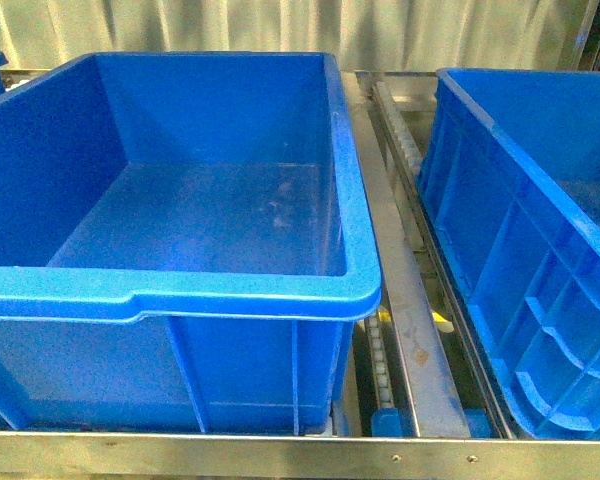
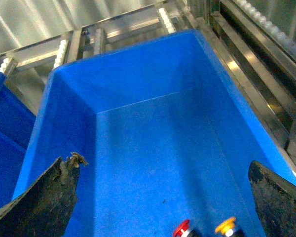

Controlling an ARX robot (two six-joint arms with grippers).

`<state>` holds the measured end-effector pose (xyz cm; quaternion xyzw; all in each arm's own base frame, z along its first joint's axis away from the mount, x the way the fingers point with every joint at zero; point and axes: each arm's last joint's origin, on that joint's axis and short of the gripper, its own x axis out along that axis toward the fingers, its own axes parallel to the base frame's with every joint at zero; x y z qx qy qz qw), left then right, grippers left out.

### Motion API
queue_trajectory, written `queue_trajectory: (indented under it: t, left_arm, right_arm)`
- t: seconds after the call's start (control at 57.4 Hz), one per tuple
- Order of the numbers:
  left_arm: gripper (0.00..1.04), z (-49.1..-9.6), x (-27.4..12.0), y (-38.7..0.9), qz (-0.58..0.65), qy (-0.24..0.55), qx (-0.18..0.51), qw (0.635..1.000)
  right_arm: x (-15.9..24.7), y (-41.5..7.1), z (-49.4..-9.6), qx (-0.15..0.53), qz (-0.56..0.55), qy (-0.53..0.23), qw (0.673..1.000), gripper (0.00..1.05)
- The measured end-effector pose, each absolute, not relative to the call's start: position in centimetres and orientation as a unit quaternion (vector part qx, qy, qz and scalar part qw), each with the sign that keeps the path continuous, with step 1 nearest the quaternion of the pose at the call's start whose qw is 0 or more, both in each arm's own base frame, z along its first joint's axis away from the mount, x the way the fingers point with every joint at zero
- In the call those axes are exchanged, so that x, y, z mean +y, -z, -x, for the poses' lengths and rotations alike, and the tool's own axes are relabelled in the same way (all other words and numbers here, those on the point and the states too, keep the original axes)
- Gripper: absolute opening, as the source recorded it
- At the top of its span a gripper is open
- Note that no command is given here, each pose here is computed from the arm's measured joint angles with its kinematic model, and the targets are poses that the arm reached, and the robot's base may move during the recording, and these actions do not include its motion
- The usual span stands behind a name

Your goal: Pick red and yellow buttons and place in box

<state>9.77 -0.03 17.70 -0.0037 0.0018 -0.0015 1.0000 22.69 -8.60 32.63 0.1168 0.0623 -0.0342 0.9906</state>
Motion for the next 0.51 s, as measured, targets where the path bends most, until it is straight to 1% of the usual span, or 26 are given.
queue_trajectory:
  t: [0.052,0.087,0.104,0.139,0.157,0.244,0.261,0.401,0.47,0.505]
  left_arm:
    - [0.97,-9.8,0.0,-17.7,0.004,0.002,0.002,1.000]
    - [0.97,-9.8,0.0,-17.7,0.004,0.002,0.002,1.000]
    - [0.97,-9.8,0.0,-17.7,0.004,0.001,0.002,1.000]
    - [0.97,-9.8,0.0,-17.7,0.004,0.002,0.002,1.000]
    - [0.97,-9.8,0.0,-17.7,0.004,0.002,0.002,1.000]
    - [0.97,-9.8,0.0,-17.7,0.004,0.002,0.002,1.000]
    - [0.97,-9.8,0.0,-17.7,0.004,0.002,0.002,1.000]
    - [0.97,-9.8,0.0,-17.7,0.004,0.001,0.002,1.000]
    - [0.97,-9.8,0.0,-17.7,0.004,0.002,0.002,1.000]
    - [0.97,-9.8,0.0,-17.7,0.004,0.002,0.002,1.000]
  right_arm:
    - [-7.5,-32.7,-21.4,0.038,-0.094,0.024,0.995,0.93]
    - [-6.4,-32.4,-20.3,0.015,-0.063,0.021,0.998,0.87]
    - [-6.0,-32.3,-20.0,0.011,-0.059,0.021,0.998,0.85]
    - [-4.8,-31.5,-18.7,0.005,-0.039,0.019,0.999,0.78]
    - [-4.5,-31.3,-18.4,0.004,-0.036,0.017,0.999,0.76]
    - [-2.7,-28.9,-16.5,-0.004,-0.015,-0.002,1.000,0.61]
    - [-2.6,-28.7,-16.4,-0.005,-0.014,-0.003,1.000,0.59]
    - [-2.0,-25.7,-15.4,0.001,-0.008,0.005,1.000,0.35]
    - [-1.7,-24.4,-15.0,0.007,-0.006,0.003,1.000,0.24]
    - [-1.5,-23.8,-14.8,0.008,-0.006,0.002,1.000,0.17]
